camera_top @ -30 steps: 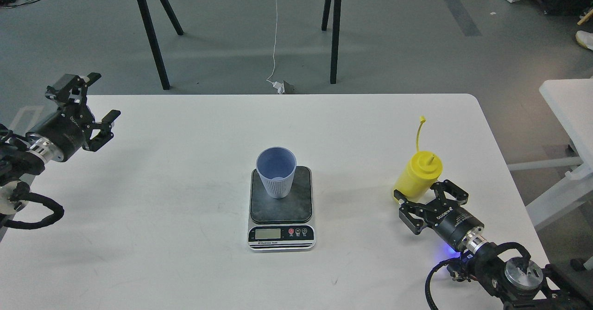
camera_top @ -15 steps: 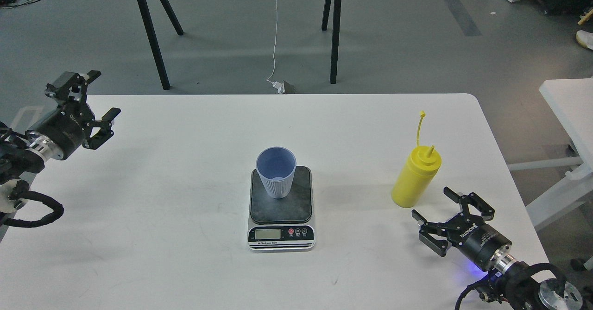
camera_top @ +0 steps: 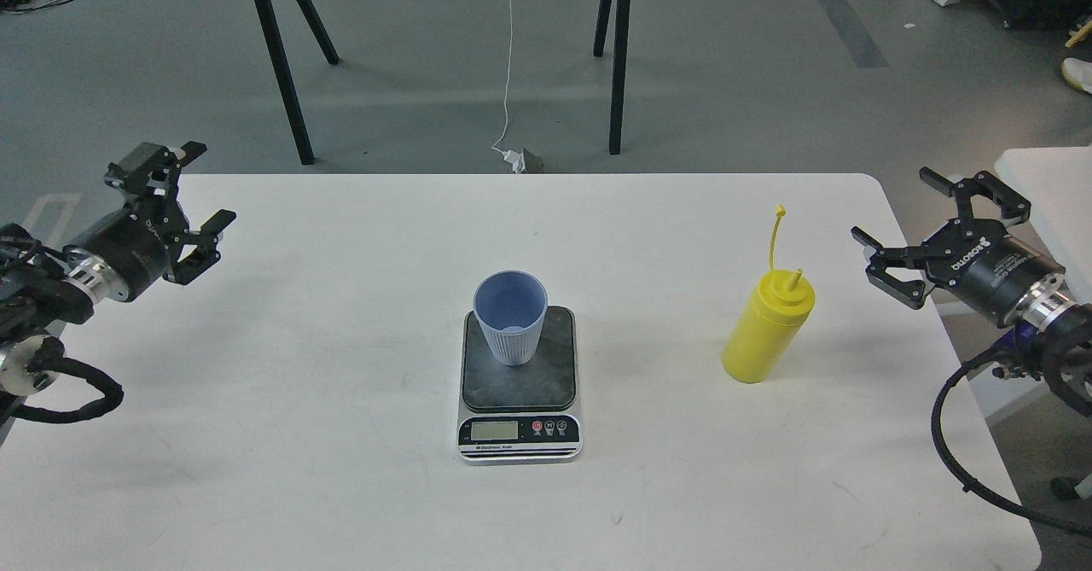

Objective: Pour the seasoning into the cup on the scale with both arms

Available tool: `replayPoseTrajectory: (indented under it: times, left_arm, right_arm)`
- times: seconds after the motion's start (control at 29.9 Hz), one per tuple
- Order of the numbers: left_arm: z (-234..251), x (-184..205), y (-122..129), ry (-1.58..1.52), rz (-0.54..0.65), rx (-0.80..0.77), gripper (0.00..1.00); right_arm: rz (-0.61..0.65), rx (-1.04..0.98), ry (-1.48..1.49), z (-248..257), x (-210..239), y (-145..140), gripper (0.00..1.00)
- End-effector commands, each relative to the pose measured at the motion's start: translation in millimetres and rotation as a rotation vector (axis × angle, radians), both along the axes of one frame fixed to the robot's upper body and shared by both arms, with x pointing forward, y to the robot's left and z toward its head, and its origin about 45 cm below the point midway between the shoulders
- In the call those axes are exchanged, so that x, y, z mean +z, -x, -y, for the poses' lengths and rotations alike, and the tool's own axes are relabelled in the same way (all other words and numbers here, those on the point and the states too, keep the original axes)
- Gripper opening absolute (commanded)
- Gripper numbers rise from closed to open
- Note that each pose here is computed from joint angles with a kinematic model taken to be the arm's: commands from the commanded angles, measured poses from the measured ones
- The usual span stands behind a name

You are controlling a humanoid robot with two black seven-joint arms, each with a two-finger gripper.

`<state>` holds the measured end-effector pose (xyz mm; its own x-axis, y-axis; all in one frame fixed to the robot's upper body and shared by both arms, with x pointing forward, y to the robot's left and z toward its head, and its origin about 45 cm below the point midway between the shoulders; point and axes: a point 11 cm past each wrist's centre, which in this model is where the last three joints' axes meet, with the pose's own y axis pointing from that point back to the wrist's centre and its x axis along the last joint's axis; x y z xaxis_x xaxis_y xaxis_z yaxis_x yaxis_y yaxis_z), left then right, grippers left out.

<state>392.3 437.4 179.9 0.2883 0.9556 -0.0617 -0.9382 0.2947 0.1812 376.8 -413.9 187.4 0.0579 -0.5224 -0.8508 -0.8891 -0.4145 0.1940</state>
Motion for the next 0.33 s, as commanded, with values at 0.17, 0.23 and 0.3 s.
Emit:
replayPoseTrajectory:
  times: [0.17,0.23,0.3]
  left_arm:
    - [-2,3,-1,0.012,0.012,0.011,1.0]
    - [1,2,-1,0.013,0.009,0.006,1.0]
    - [4,2,-2,0.018,0.01,-0.002,1.0]
  right_arm:
    - [-0.009,0.007,-0.071,-27,-14,-9,0.99]
    - [-0.015,0.004,-0.09,-32,-19,-10,0.99]
    - [-0.012,0.001,-0.096,-35,-19,-15,0.99]
